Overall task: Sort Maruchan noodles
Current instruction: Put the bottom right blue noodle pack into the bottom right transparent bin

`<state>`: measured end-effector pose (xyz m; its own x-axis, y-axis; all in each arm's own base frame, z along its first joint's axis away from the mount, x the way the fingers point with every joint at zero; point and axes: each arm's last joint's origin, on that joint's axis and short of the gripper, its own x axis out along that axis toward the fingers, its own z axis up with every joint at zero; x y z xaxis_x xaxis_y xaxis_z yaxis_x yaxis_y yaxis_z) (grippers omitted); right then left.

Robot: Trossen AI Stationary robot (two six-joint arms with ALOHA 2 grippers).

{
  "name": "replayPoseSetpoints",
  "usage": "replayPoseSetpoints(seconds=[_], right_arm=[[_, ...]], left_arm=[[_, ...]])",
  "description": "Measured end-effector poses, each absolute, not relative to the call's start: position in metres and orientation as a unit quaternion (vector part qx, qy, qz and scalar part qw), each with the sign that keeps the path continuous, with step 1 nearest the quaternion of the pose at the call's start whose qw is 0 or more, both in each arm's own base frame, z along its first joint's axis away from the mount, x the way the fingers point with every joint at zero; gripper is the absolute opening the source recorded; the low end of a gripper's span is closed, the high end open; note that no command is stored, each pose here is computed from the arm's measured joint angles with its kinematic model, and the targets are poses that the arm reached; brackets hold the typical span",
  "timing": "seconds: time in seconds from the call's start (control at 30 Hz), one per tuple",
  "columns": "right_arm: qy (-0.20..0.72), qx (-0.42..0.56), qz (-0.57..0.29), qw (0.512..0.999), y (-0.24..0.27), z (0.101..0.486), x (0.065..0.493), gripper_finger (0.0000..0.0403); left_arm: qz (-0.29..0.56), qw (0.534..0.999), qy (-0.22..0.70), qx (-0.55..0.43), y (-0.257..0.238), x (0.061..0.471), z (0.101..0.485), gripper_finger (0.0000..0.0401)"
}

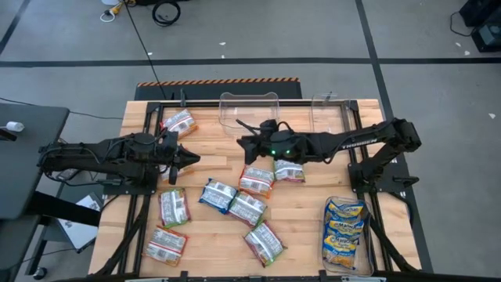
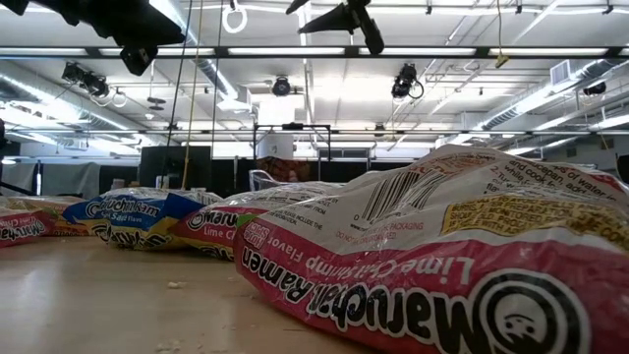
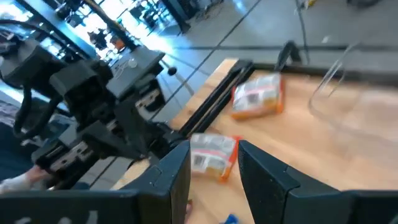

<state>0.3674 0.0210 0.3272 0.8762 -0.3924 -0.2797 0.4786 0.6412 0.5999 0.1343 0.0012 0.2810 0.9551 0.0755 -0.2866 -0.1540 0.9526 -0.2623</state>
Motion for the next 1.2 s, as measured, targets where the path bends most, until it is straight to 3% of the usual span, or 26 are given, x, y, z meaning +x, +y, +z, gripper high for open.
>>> replayPoseSetpoints(seconds=[0.43,1.2], right_arm=[[0.150,0.424,-0.198,0.871,0.062,0.280,0.386,0.0139],[0.165,0.451,-0.195,0.855,0.068,0.273,0.383,0.0139]], left_arm=[[0.059,0.979,0.137,-0.142,0.001,0.134,0.281,0.0041],[0.059,0.978,0.137,-0.143,0.001,0.134,0.281,0.0041]])
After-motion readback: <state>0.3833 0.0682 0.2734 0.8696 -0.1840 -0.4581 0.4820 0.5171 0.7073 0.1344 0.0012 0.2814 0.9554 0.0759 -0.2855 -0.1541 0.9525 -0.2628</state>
